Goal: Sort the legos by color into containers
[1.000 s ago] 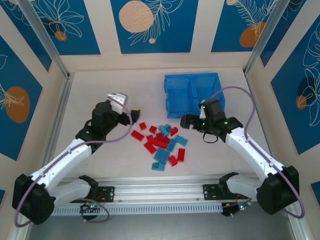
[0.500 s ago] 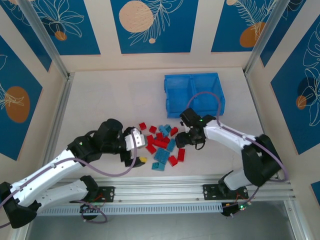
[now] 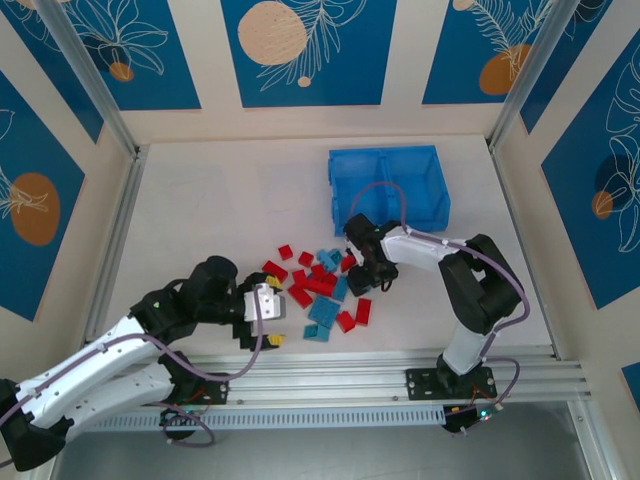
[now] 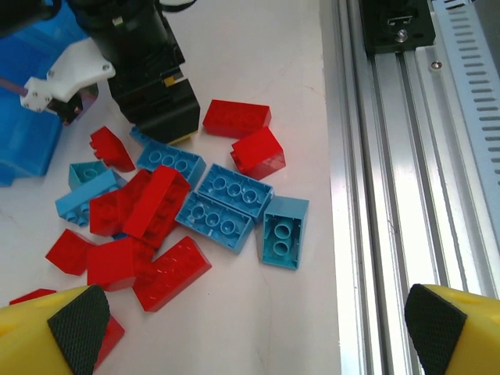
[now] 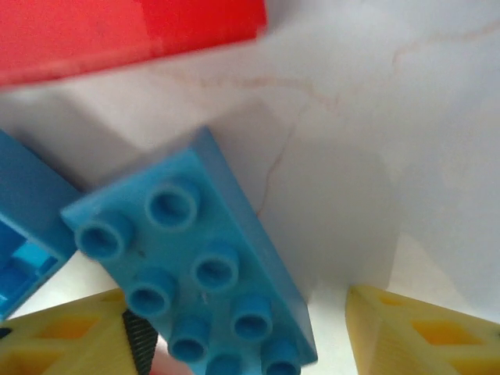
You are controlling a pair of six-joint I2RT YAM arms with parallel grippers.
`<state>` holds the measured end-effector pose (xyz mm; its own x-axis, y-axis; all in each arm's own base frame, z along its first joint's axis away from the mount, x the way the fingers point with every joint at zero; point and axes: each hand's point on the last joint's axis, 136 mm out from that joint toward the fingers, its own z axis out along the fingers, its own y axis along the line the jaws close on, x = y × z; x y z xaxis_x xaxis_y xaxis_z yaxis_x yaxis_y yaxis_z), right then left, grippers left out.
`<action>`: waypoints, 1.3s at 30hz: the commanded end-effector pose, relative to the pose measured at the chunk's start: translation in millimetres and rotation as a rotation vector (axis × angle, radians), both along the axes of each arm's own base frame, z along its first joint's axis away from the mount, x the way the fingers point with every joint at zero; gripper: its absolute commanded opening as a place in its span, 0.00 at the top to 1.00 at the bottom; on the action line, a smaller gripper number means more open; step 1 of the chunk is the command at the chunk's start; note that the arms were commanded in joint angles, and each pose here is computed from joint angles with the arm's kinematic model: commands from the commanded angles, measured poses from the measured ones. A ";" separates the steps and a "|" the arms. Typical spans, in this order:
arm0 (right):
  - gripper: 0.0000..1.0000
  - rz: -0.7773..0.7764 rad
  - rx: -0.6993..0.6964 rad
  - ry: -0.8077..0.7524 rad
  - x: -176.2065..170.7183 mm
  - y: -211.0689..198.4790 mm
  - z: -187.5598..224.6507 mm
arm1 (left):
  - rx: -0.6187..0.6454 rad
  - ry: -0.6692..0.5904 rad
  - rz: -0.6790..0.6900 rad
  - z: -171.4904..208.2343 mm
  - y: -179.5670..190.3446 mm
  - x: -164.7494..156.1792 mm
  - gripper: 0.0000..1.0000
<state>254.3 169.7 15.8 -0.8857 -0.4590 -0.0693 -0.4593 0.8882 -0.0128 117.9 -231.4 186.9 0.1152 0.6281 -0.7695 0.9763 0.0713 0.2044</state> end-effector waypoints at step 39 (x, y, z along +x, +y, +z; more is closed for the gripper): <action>0.74 -0.612 0.241 -0.485 215.2 -124.7 123.8 | -0.171 -0.303 0.323 51.7 31.1 46.6 0.00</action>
